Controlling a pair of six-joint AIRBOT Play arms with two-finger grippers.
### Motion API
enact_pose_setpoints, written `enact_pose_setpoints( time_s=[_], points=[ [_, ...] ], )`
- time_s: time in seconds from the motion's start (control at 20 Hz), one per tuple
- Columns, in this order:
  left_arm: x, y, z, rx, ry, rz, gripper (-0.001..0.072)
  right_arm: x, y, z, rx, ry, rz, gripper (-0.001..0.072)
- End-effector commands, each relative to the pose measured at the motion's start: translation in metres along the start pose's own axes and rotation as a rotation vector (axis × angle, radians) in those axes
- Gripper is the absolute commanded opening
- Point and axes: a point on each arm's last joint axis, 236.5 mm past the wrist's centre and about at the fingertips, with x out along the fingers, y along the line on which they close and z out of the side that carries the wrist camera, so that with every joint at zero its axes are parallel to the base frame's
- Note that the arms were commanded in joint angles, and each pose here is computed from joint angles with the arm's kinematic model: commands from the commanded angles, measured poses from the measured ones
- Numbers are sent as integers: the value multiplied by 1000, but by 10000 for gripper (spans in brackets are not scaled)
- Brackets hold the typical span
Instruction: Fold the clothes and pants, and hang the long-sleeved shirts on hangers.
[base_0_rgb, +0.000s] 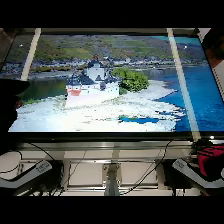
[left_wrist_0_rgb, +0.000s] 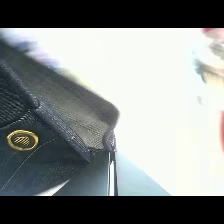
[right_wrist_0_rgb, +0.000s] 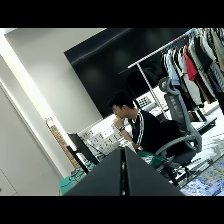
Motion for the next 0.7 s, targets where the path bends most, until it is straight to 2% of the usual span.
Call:
enact_pose_setpoints(
  time_s=[0.0, 0.15, 0.25, 0.45, 0.65],
  points=[
    [16, -152, -56, 126, 77, -364, 2, 0, 0, 0, 0, 0, 0, 25],
    [17, -238, -149, 214, 272, -548, 2, 0, -1, 2, 0, -8, -3, 25],
    [14, -270, -215, 330, 392, -597, 2, 0, -1, 17, -2, -72, -7, 25],
    [4, -298, -331, 596, 574, -653, 4, -1, 0, 24, 1, -104, -1, 25],
    [-3, -298, -409, 661, 737, -692, 6, -1, -2, 25, 1, -107, -8, 25]
  ],
)
